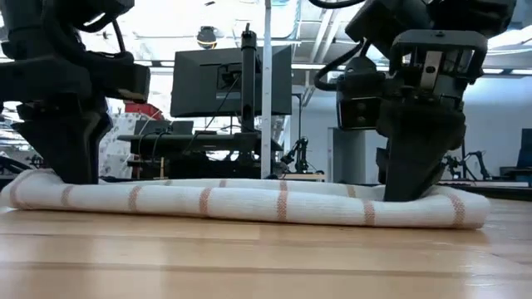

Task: Roll towel
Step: Roll the white towel

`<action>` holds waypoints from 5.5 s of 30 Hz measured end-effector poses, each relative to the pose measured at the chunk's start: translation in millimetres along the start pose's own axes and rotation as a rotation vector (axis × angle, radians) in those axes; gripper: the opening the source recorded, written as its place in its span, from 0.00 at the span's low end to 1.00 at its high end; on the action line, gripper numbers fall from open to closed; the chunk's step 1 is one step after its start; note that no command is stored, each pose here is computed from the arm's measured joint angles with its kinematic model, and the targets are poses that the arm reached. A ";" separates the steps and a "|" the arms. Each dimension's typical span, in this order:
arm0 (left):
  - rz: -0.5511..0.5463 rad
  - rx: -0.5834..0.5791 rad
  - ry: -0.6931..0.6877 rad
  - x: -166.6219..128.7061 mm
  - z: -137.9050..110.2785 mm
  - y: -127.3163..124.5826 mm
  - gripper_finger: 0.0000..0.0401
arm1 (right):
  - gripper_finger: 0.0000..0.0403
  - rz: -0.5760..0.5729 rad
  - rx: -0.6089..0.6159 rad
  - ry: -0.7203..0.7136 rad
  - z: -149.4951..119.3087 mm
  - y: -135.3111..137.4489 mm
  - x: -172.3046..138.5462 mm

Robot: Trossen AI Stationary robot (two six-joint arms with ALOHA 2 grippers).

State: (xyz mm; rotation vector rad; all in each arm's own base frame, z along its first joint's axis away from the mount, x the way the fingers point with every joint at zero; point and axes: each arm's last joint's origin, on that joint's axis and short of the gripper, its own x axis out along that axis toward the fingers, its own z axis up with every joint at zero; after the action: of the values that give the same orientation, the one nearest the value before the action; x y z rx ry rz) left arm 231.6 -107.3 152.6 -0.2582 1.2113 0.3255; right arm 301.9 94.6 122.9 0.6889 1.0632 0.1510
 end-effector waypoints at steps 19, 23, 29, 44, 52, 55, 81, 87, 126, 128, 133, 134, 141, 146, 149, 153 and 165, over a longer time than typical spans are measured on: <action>-0.181 0.233 -0.312 -83.1 93.9 -31.0 0.27 | 0.20 0.298 -0.168 -0.369 31.6 55.7 -103.3; -0.157 0.276 -0.269 -107.5 104.7 -26.0 0.30 | 0.24 0.302 -0.290 -0.378 31.5 73.8 -119.7; -0.145 0.338 -0.278 -139.8 106.3 -32.7 0.37 | 0.36 0.127 -0.445 -0.307 13.0 109.1 -130.6; -0.023 0.170 -0.300 -106.8 119.2 -39.5 0.39 | 0.48 -0.417 -0.148 -0.478 -20.2 107.0 -114.1; 0.071 0.124 -0.245 -30.3 154.6 -32.2 0.39 | 0.43 -0.445 0.269 -0.468 -9.4 84.9 -67.6; 0.096 0.147 -0.240 -2.7 166.8 -26.0 0.39 | 0.43 -0.476 0.360 -0.457 -10.6 77.1 -48.1; 0.033 0.389 -0.148 70.6 194.3 10.6 0.39 | 0.42 -0.531 0.722 -0.469 -10.6 47.3 2.3; 0.034 0.388 -0.144 70.8 194.4 11.7 0.39 | 0.42 -0.524 0.792 -0.498 -4.0 42.4 0.8; -0.087 0.398 -0.171 78.7 199.5 14.0 0.39 | 0.42 -0.535 0.791 -0.494 -3.4 40.1 1.7; -0.086 0.395 -0.170 79.0 199.8 15.1 0.39 | 0.42 -0.525 0.791 -0.491 -4.1 41.6 2.3; -0.085 0.395 -0.168 79.1 199.9 15.8 0.39 | 0.42 -0.500 0.783 -0.464 -8.9 47.2 4.5; -0.085 0.400 -0.168 79.1 199.9 15.8 0.39 | 0.42 -0.495 0.783 -0.463 -9.8 48.3 4.9; -0.084 0.410 -0.167 79.1 199.7 15.9 0.39 | 0.42 -0.497 0.797 -0.462 -13.2 50.0 5.2; -0.083 0.410 -0.166 79.1 199.6 15.9 0.39 | 0.42 -0.463 0.810 -0.460 -10.1 51.2 6.1; -0.083 0.409 -0.165 79.1 199.6 15.9 0.39 | 0.42 -0.429 0.806 -0.452 -12.0 56.0 7.9; -0.084 0.406 -0.165 79.1 199.6 15.9 0.39 | 0.42 -0.440 0.794 -0.444 -14.9 56.9 8.0; -0.077 0.448 -0.151 59.2 202.9 15.9 0.39 | 0.42 -0.445 0.507 -0.395 -1.4 67.6 -16.6</action>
State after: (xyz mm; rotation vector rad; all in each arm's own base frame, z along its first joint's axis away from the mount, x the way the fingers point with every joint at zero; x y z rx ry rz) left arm 420.6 -12.2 163.9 0.1066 1.0902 0.0013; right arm 306.4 141.0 174.6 0.8702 0.8476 -0.6357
